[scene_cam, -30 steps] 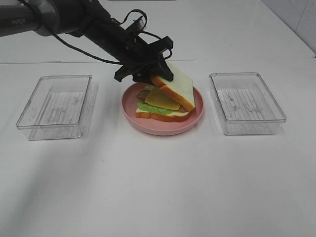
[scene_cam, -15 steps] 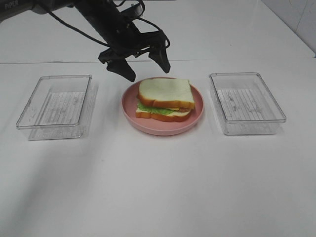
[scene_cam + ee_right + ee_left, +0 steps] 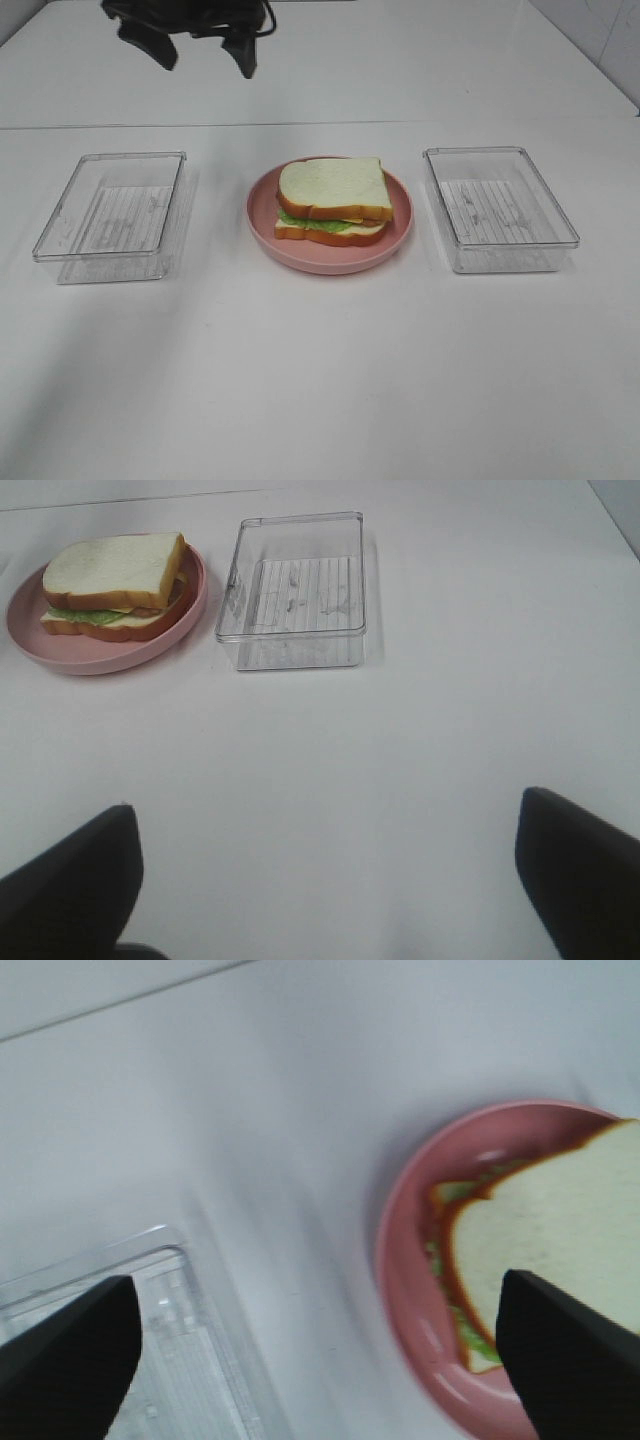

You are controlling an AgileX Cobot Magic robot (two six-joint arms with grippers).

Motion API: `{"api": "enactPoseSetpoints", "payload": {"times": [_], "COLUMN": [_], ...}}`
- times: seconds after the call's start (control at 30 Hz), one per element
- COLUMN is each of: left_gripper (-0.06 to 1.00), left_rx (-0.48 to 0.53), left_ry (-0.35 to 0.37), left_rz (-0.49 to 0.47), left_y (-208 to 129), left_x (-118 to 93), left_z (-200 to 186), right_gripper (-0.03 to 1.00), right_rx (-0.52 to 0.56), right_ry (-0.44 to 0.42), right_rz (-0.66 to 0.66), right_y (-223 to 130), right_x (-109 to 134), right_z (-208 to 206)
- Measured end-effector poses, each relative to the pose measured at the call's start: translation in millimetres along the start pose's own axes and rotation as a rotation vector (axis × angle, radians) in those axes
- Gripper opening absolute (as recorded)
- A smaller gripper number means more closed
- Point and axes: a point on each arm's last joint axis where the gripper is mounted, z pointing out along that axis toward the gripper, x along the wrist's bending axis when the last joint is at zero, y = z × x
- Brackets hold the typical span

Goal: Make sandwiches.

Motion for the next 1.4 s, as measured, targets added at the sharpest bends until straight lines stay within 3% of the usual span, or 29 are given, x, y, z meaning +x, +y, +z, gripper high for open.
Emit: {"api": "enactPoseSetpoints", "payload": {"times": [0.03,0.07,0.1,0.13,0.17,0.2,0.23,0.27,0.3,0.4,0.53,0.73,0.77,0.8,0.93,1.0,1.07,1.1,1.13,1.2,1.23,1.4], "left_gripper": [0.90,0.90,0.90,0.90,0.90,0.90,0.90,0.90,0.90,0.90,0.90,0.91,0.91,0.91,0.91,0.91,0.91,0.91,0.91,0.91,0.91,0.91], "left_rx": [-0.001,-0.001,0.006,0.014,0.014,0.035,0.046,0.046,0.066,0.094,0.118,0.186,0.160,0.160,0.083,0.061,0.002,0.002,-0.048,-0.072,-0.134,-0.272], "left_ry": [0.017,0.017,0.055,0.069,0.069,0.101,0.115,0.115,0.141,0.157,0.154,0.125,0.118,0.118,0.096,0.096,0.108,0.108,0.125,0.137,0.163,0.195], "left_rz": [-0.014,-0.014,-0.042,-0.060,-0.060,-0.097,-0.120,-0.120,-0.165,-0.180,-0.175,-0.141,-0.121,-0.121,-0.119,-0.126,-0.126,-0.126,-0.116,-0.108,-0.092,-0.071], "left_y": [0,0,-1,-4,-4,-10,-14,-14,-23,-37,-51,-105,-125,-125,-188,-202,-240,-240,-265,-274,-296,-341], "left_x": [13,13,40,55,55,82,95,95,121,138,135,102,88,88,65,63,59,59,58,58,58,57], "left_z": [-4,-4,-11,-14,-14,-18,-21,-21,-30,-43,-60,-98,-119,-119,-157,-165,-185,-185,-197,-203,-213,-231], "right_gripper": [0.94,0.94,0.94,0.94,0.94,0.94,0.94,0.94,0.94,0.94,0.94,0.94,0.94,0.94,0.94,0.94,0.94,0.94,0.94,0.94,0.94,0.94], "right_rx": [0.000,0.000,0.000,0.000,0.000,0.000,0.000,0.000,0.000,0.000,0.000,0.000,0.000,0.000,0.000,0.000,0.000,0.000,0.000,0.000,0.000,0.000], "right_ry": [0.000,0.000,0.000,0.000,0.000,0.000,0.000,0.000,0.000,0.000,0.000,0.000,0.000,0.000,0.000,0.000,0.000,0.000,0.000,0.000,0.000,0.000], "right_rz": [0.000,0.000,0.000,0.000,0.000,0.000,0.000,0.000,0.000,0.000,0.000,0.000,0.000,0.000,0.000,0.000,0.000,0.000,0.000,0.000,0.000,0.000], "right_y": [0,0,0,0,0,0,0,0,0,0,0,0,0,0,0,0,0,0,0,0,0,0], "right_x": [0,0,0,0,0,0,0,0,0,0,0,0,0,0,0,0,0,0,0,0,0,0], "right_z": [0,0,0,0,0,0,0,0,0,0,0,0,0,0,0,0,0,0,0,0,0,0]}}
